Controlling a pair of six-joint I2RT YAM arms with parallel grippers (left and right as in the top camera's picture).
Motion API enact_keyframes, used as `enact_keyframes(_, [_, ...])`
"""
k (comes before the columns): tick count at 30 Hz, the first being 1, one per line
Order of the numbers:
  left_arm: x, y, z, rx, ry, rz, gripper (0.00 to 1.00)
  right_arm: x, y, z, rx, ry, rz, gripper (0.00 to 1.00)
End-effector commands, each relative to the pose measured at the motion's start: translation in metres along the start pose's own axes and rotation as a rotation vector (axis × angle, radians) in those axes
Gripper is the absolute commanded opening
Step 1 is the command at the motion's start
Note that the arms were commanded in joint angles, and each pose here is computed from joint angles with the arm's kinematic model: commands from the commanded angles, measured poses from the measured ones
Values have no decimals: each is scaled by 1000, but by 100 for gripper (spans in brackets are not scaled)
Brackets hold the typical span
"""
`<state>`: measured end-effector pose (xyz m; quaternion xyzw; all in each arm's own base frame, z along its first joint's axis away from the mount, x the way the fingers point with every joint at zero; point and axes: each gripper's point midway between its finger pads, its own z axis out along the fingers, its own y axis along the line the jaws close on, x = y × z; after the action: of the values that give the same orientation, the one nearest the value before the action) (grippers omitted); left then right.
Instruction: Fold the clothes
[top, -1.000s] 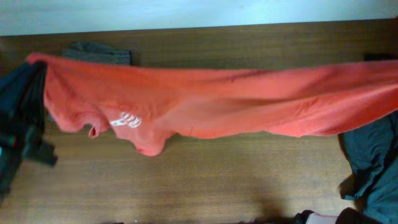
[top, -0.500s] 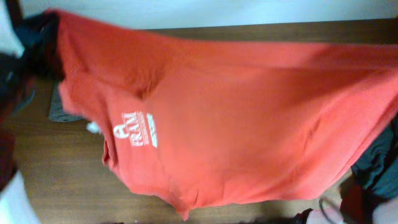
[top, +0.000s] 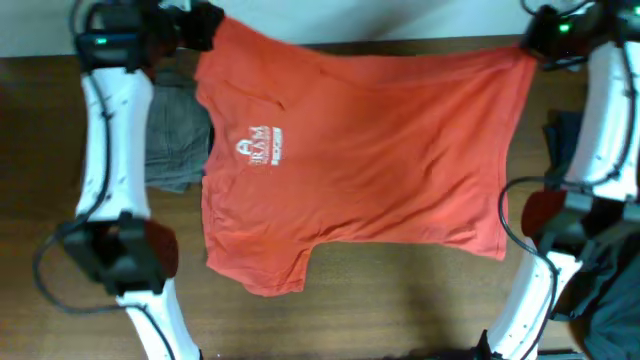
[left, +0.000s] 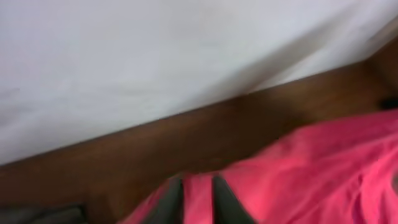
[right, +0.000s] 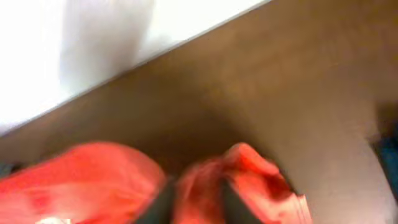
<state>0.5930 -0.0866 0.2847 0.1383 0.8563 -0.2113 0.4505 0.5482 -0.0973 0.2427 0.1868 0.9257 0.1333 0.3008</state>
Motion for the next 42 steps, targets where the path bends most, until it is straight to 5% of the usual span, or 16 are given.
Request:
enact_keyframes(1, [20,28,43,-29,4,-68,59,-1,-24,38,39,15,5,60])
enact_keyframes(4, [9,39,27,-51,-23,-91,69,0,-45,23,65,28,45,64])
enact_keyframes(8, [-21,42,-39,-99,-51,-81,70,6,-71,-42,98,36,28,64])
enact_keyframes(11, [-56,10,-154,-165,-107,15,70,12,-74,-146,131,-58,41,66])
enact_keyframes(18, [-15,-31,-250,-313,24,-42,84,49,-39,-232,126,-106,32,71])
enact_keyframes(20, [14,-37,-257,-312,134,-98,83,54,-22,-243,95,-125,14,83])
enact_keyframes(28, [109,-26,-236,-315,502,-287,83,84,-30,-193,95,78,53,86])
enact_keyframes(34, [206,-25,-200,-238,802,-441,87,167,-66,-116,117,461,164,85])
enact_keyframes(42, [350,-17,-164,-238,1019,-625,87,271,-106,-34,136,699,275,85])
